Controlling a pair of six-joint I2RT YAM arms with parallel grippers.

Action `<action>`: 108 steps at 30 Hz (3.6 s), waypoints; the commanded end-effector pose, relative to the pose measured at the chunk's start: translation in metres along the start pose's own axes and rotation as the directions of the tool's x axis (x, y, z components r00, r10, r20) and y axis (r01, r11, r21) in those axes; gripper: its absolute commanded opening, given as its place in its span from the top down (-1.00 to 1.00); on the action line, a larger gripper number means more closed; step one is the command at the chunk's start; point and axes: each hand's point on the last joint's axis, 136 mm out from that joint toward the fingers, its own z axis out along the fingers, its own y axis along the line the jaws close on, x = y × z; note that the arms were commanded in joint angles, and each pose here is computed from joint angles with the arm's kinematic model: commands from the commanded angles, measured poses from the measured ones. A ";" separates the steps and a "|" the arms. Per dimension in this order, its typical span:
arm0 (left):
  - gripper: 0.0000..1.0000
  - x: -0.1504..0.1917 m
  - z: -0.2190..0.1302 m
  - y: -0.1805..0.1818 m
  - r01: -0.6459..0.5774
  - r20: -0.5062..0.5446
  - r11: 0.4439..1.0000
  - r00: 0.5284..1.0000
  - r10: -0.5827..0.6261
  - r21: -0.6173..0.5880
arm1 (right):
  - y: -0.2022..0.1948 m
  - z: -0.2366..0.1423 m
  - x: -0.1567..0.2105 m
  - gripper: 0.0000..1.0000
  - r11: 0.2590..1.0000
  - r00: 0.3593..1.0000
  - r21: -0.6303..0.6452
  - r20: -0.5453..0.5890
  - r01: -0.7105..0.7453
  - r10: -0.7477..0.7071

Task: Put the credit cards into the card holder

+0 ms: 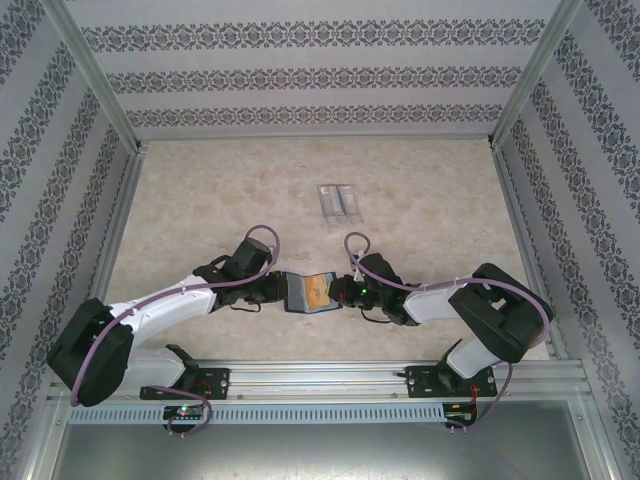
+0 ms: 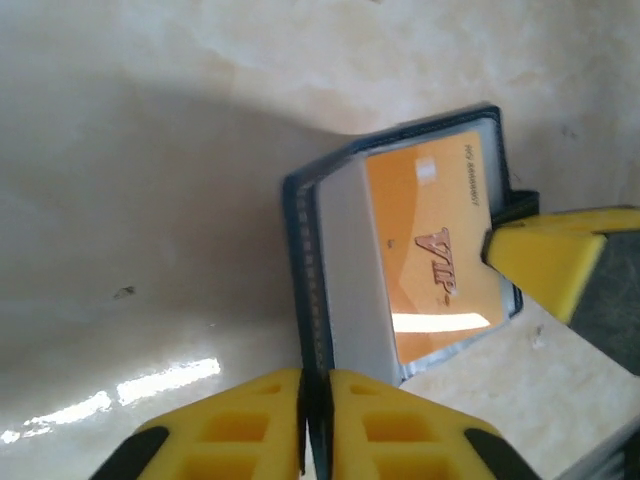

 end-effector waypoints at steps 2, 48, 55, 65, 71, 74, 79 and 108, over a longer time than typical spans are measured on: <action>0.84 -0.003 0.002 0.020 -0.034 0.041 0.994 0.998 0.039 -0.103 | -0.003 0.006 0.003 1.00 1.000 1.000 0.016 0.002 -0.012 0.012; 1.00 0.012 0.033 0.067 -0.025 -0.084 0.954 0.996 -0.001 -0.300 | 0.020 0.034 0.007 1.00 0.999 0.999 -0.030 -0.009 0.030 -0.030; 1.00 0.011 0.030 0.068 -0.014 -0.063 0.955 0.998 -0.005 -0.297 | 0.030 0.042 0.017 1.00 0.999 0.999 -0.044 -0.036 0.013 -0.015; 1.00 0.010 0.029 0.066 -0.003 -0.045 0.960 0.999 -0.010 -0.280 | 0.033 0.054 0.024 1.00 0.999 0.998 -0.021 -0.062 0.029 -0.030; 1.00 0.011 0.031 0.067 0.005 -0.046 0.963 0.999 -0.018 -0.269 | 0.039 0.056 0.028 1.00 0.999 0.995 -0.025 -0.085 0.042 -0.044; 1.00 0.009 0.032 0.064 0.014 -0.037 0.968 0.999 -0.024 -0.252 | 0.044 0.059 0.030 1.00 0.999 0.994 -0.040 -0.101 0.032 -0.035; 1.00 0.010 0.033 0.066 0.026 -0.035 0.968 0.999 -0.036 -0.251 | 0.041 0.055 0.026 1.00 0.998 0.995 -0.015 -0.084 0.057 -0.058; 0.98 0.012 0.034 0.068 0.044 -0.034 0.971 0.998 -0.054 -0.234 | 0.019 0.010 0.015 0.22 0.973 0.986 0.161 -0.034 0.166 -0.162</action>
